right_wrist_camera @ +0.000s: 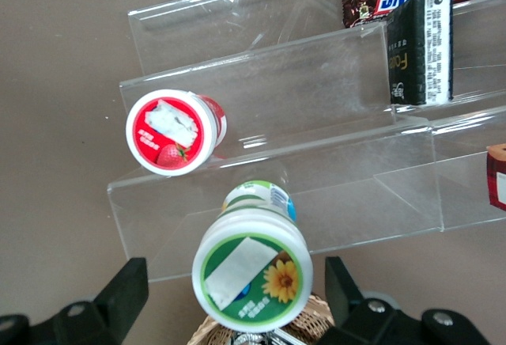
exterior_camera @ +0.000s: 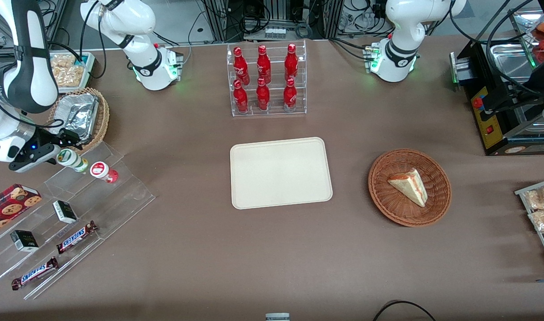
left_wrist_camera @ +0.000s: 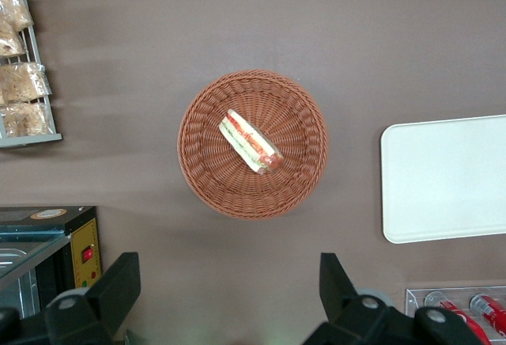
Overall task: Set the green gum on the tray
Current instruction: 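Close the right gripper on the green-labelled gum tub, then lift the gum tub and carry it with the right gripper over the cream tray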
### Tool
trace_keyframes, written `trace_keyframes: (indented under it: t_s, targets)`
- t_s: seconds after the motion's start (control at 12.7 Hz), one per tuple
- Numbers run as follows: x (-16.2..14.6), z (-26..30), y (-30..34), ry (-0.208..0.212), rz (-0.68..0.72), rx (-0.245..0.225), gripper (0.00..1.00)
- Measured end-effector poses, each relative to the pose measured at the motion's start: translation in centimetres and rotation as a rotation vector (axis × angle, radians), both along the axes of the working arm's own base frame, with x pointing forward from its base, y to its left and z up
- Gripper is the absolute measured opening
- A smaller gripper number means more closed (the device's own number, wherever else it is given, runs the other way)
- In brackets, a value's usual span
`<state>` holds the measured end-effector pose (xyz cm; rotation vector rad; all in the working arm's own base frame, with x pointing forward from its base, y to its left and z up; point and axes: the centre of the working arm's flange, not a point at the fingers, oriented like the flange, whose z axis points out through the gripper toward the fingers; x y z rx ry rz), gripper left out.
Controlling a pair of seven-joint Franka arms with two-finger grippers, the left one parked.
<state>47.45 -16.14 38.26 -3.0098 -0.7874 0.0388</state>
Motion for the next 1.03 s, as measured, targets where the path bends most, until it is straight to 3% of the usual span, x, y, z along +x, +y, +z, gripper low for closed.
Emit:
trace_keyframes:
  t_s: [0.16,0.32,0.39,0.55,0.87,1.03]
  targets:
    - [0.0,0.0,0.1,-0.001,0.001,0.000,0.96]
    - [0.1,0.0,0.1,-0.002,0.003,-0.001,0.78]
    - [0.1,0.0,0.1,-0.003,0.003,-0.001,0.78]
    - [0.2,0.1,0.1,-0.006,0.004,-0.002,0.59]
    - [1.2,1.8,0.4,-0.026,0.015,-0.009,0.59]
    - [1.8,3.8,0.7,-0.003,0.025,-0.001,0.59]
